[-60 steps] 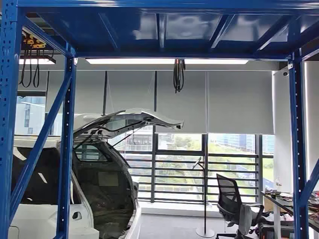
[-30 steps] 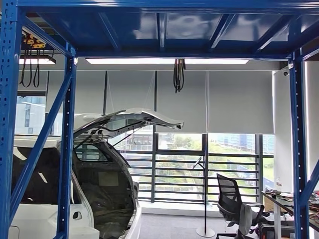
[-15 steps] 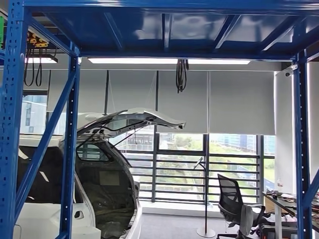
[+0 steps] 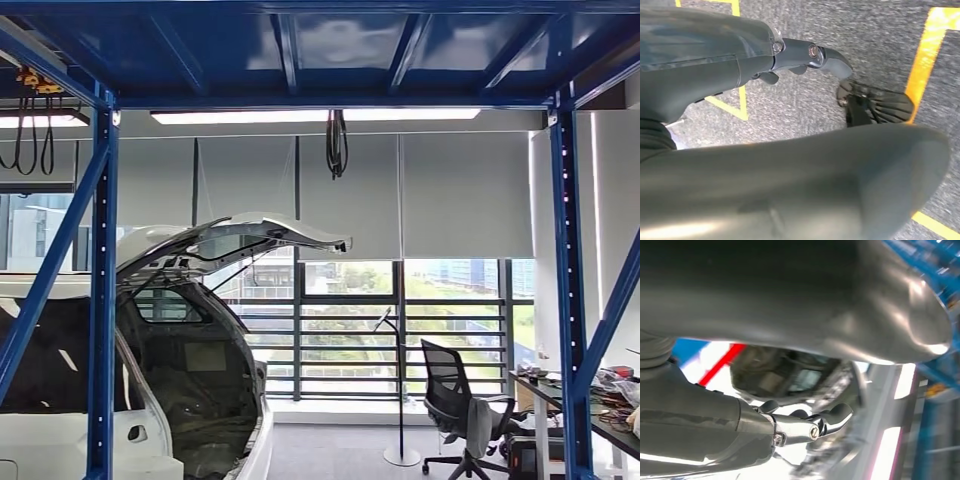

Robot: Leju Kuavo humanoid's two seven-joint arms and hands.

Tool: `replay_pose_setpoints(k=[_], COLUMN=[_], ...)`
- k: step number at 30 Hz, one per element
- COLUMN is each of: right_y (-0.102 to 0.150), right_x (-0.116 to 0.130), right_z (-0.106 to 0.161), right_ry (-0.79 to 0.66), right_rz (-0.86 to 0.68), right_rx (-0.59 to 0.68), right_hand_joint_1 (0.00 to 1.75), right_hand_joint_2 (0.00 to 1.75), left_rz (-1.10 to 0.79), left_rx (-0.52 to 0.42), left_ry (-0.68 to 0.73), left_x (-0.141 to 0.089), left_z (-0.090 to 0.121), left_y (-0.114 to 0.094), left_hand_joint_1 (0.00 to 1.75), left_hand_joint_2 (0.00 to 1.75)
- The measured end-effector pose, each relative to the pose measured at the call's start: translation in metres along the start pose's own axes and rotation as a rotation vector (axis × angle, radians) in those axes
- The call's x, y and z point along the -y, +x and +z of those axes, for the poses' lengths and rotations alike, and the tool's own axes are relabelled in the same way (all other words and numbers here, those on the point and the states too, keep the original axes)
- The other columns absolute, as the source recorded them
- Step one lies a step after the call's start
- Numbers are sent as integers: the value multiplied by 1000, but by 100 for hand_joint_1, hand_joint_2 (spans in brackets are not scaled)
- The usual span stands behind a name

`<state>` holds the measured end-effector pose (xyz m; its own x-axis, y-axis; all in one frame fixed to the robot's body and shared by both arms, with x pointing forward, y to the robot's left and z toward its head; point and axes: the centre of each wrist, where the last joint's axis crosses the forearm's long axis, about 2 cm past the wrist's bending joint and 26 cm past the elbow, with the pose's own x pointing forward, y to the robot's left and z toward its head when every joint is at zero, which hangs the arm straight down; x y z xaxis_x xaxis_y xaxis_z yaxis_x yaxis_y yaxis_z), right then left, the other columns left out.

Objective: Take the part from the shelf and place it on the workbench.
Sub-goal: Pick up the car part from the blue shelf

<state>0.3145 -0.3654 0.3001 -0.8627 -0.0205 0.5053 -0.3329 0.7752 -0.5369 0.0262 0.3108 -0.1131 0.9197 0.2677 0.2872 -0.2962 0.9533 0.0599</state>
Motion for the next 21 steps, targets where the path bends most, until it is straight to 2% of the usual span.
replay_pose_setpoints(k=[5,10,16,21], right_y=[28,46,53,51], right_x=[10,12,11,5], right_z=[-24,-38,-42,-37], right_ry=[106,171,205,210], right_rz=[46,68,78,55], right_rx=[150,239,262,222], right_hand_joint_1=[0,0,0,0], right_hand_joint_2=[0,0,0,0], left_rz=[9,-14,-39,-47], left_rx=[13,28,38,44], left_ry=[35,53,49,50], left_x=[-9,-16,-17,-18], left_z=[-1,-2,-3,-3], left_y=[5,8,12,12], left_hand_joint_1=[0,0,0,0], left_hand_joint_2=[0,0,0,0])
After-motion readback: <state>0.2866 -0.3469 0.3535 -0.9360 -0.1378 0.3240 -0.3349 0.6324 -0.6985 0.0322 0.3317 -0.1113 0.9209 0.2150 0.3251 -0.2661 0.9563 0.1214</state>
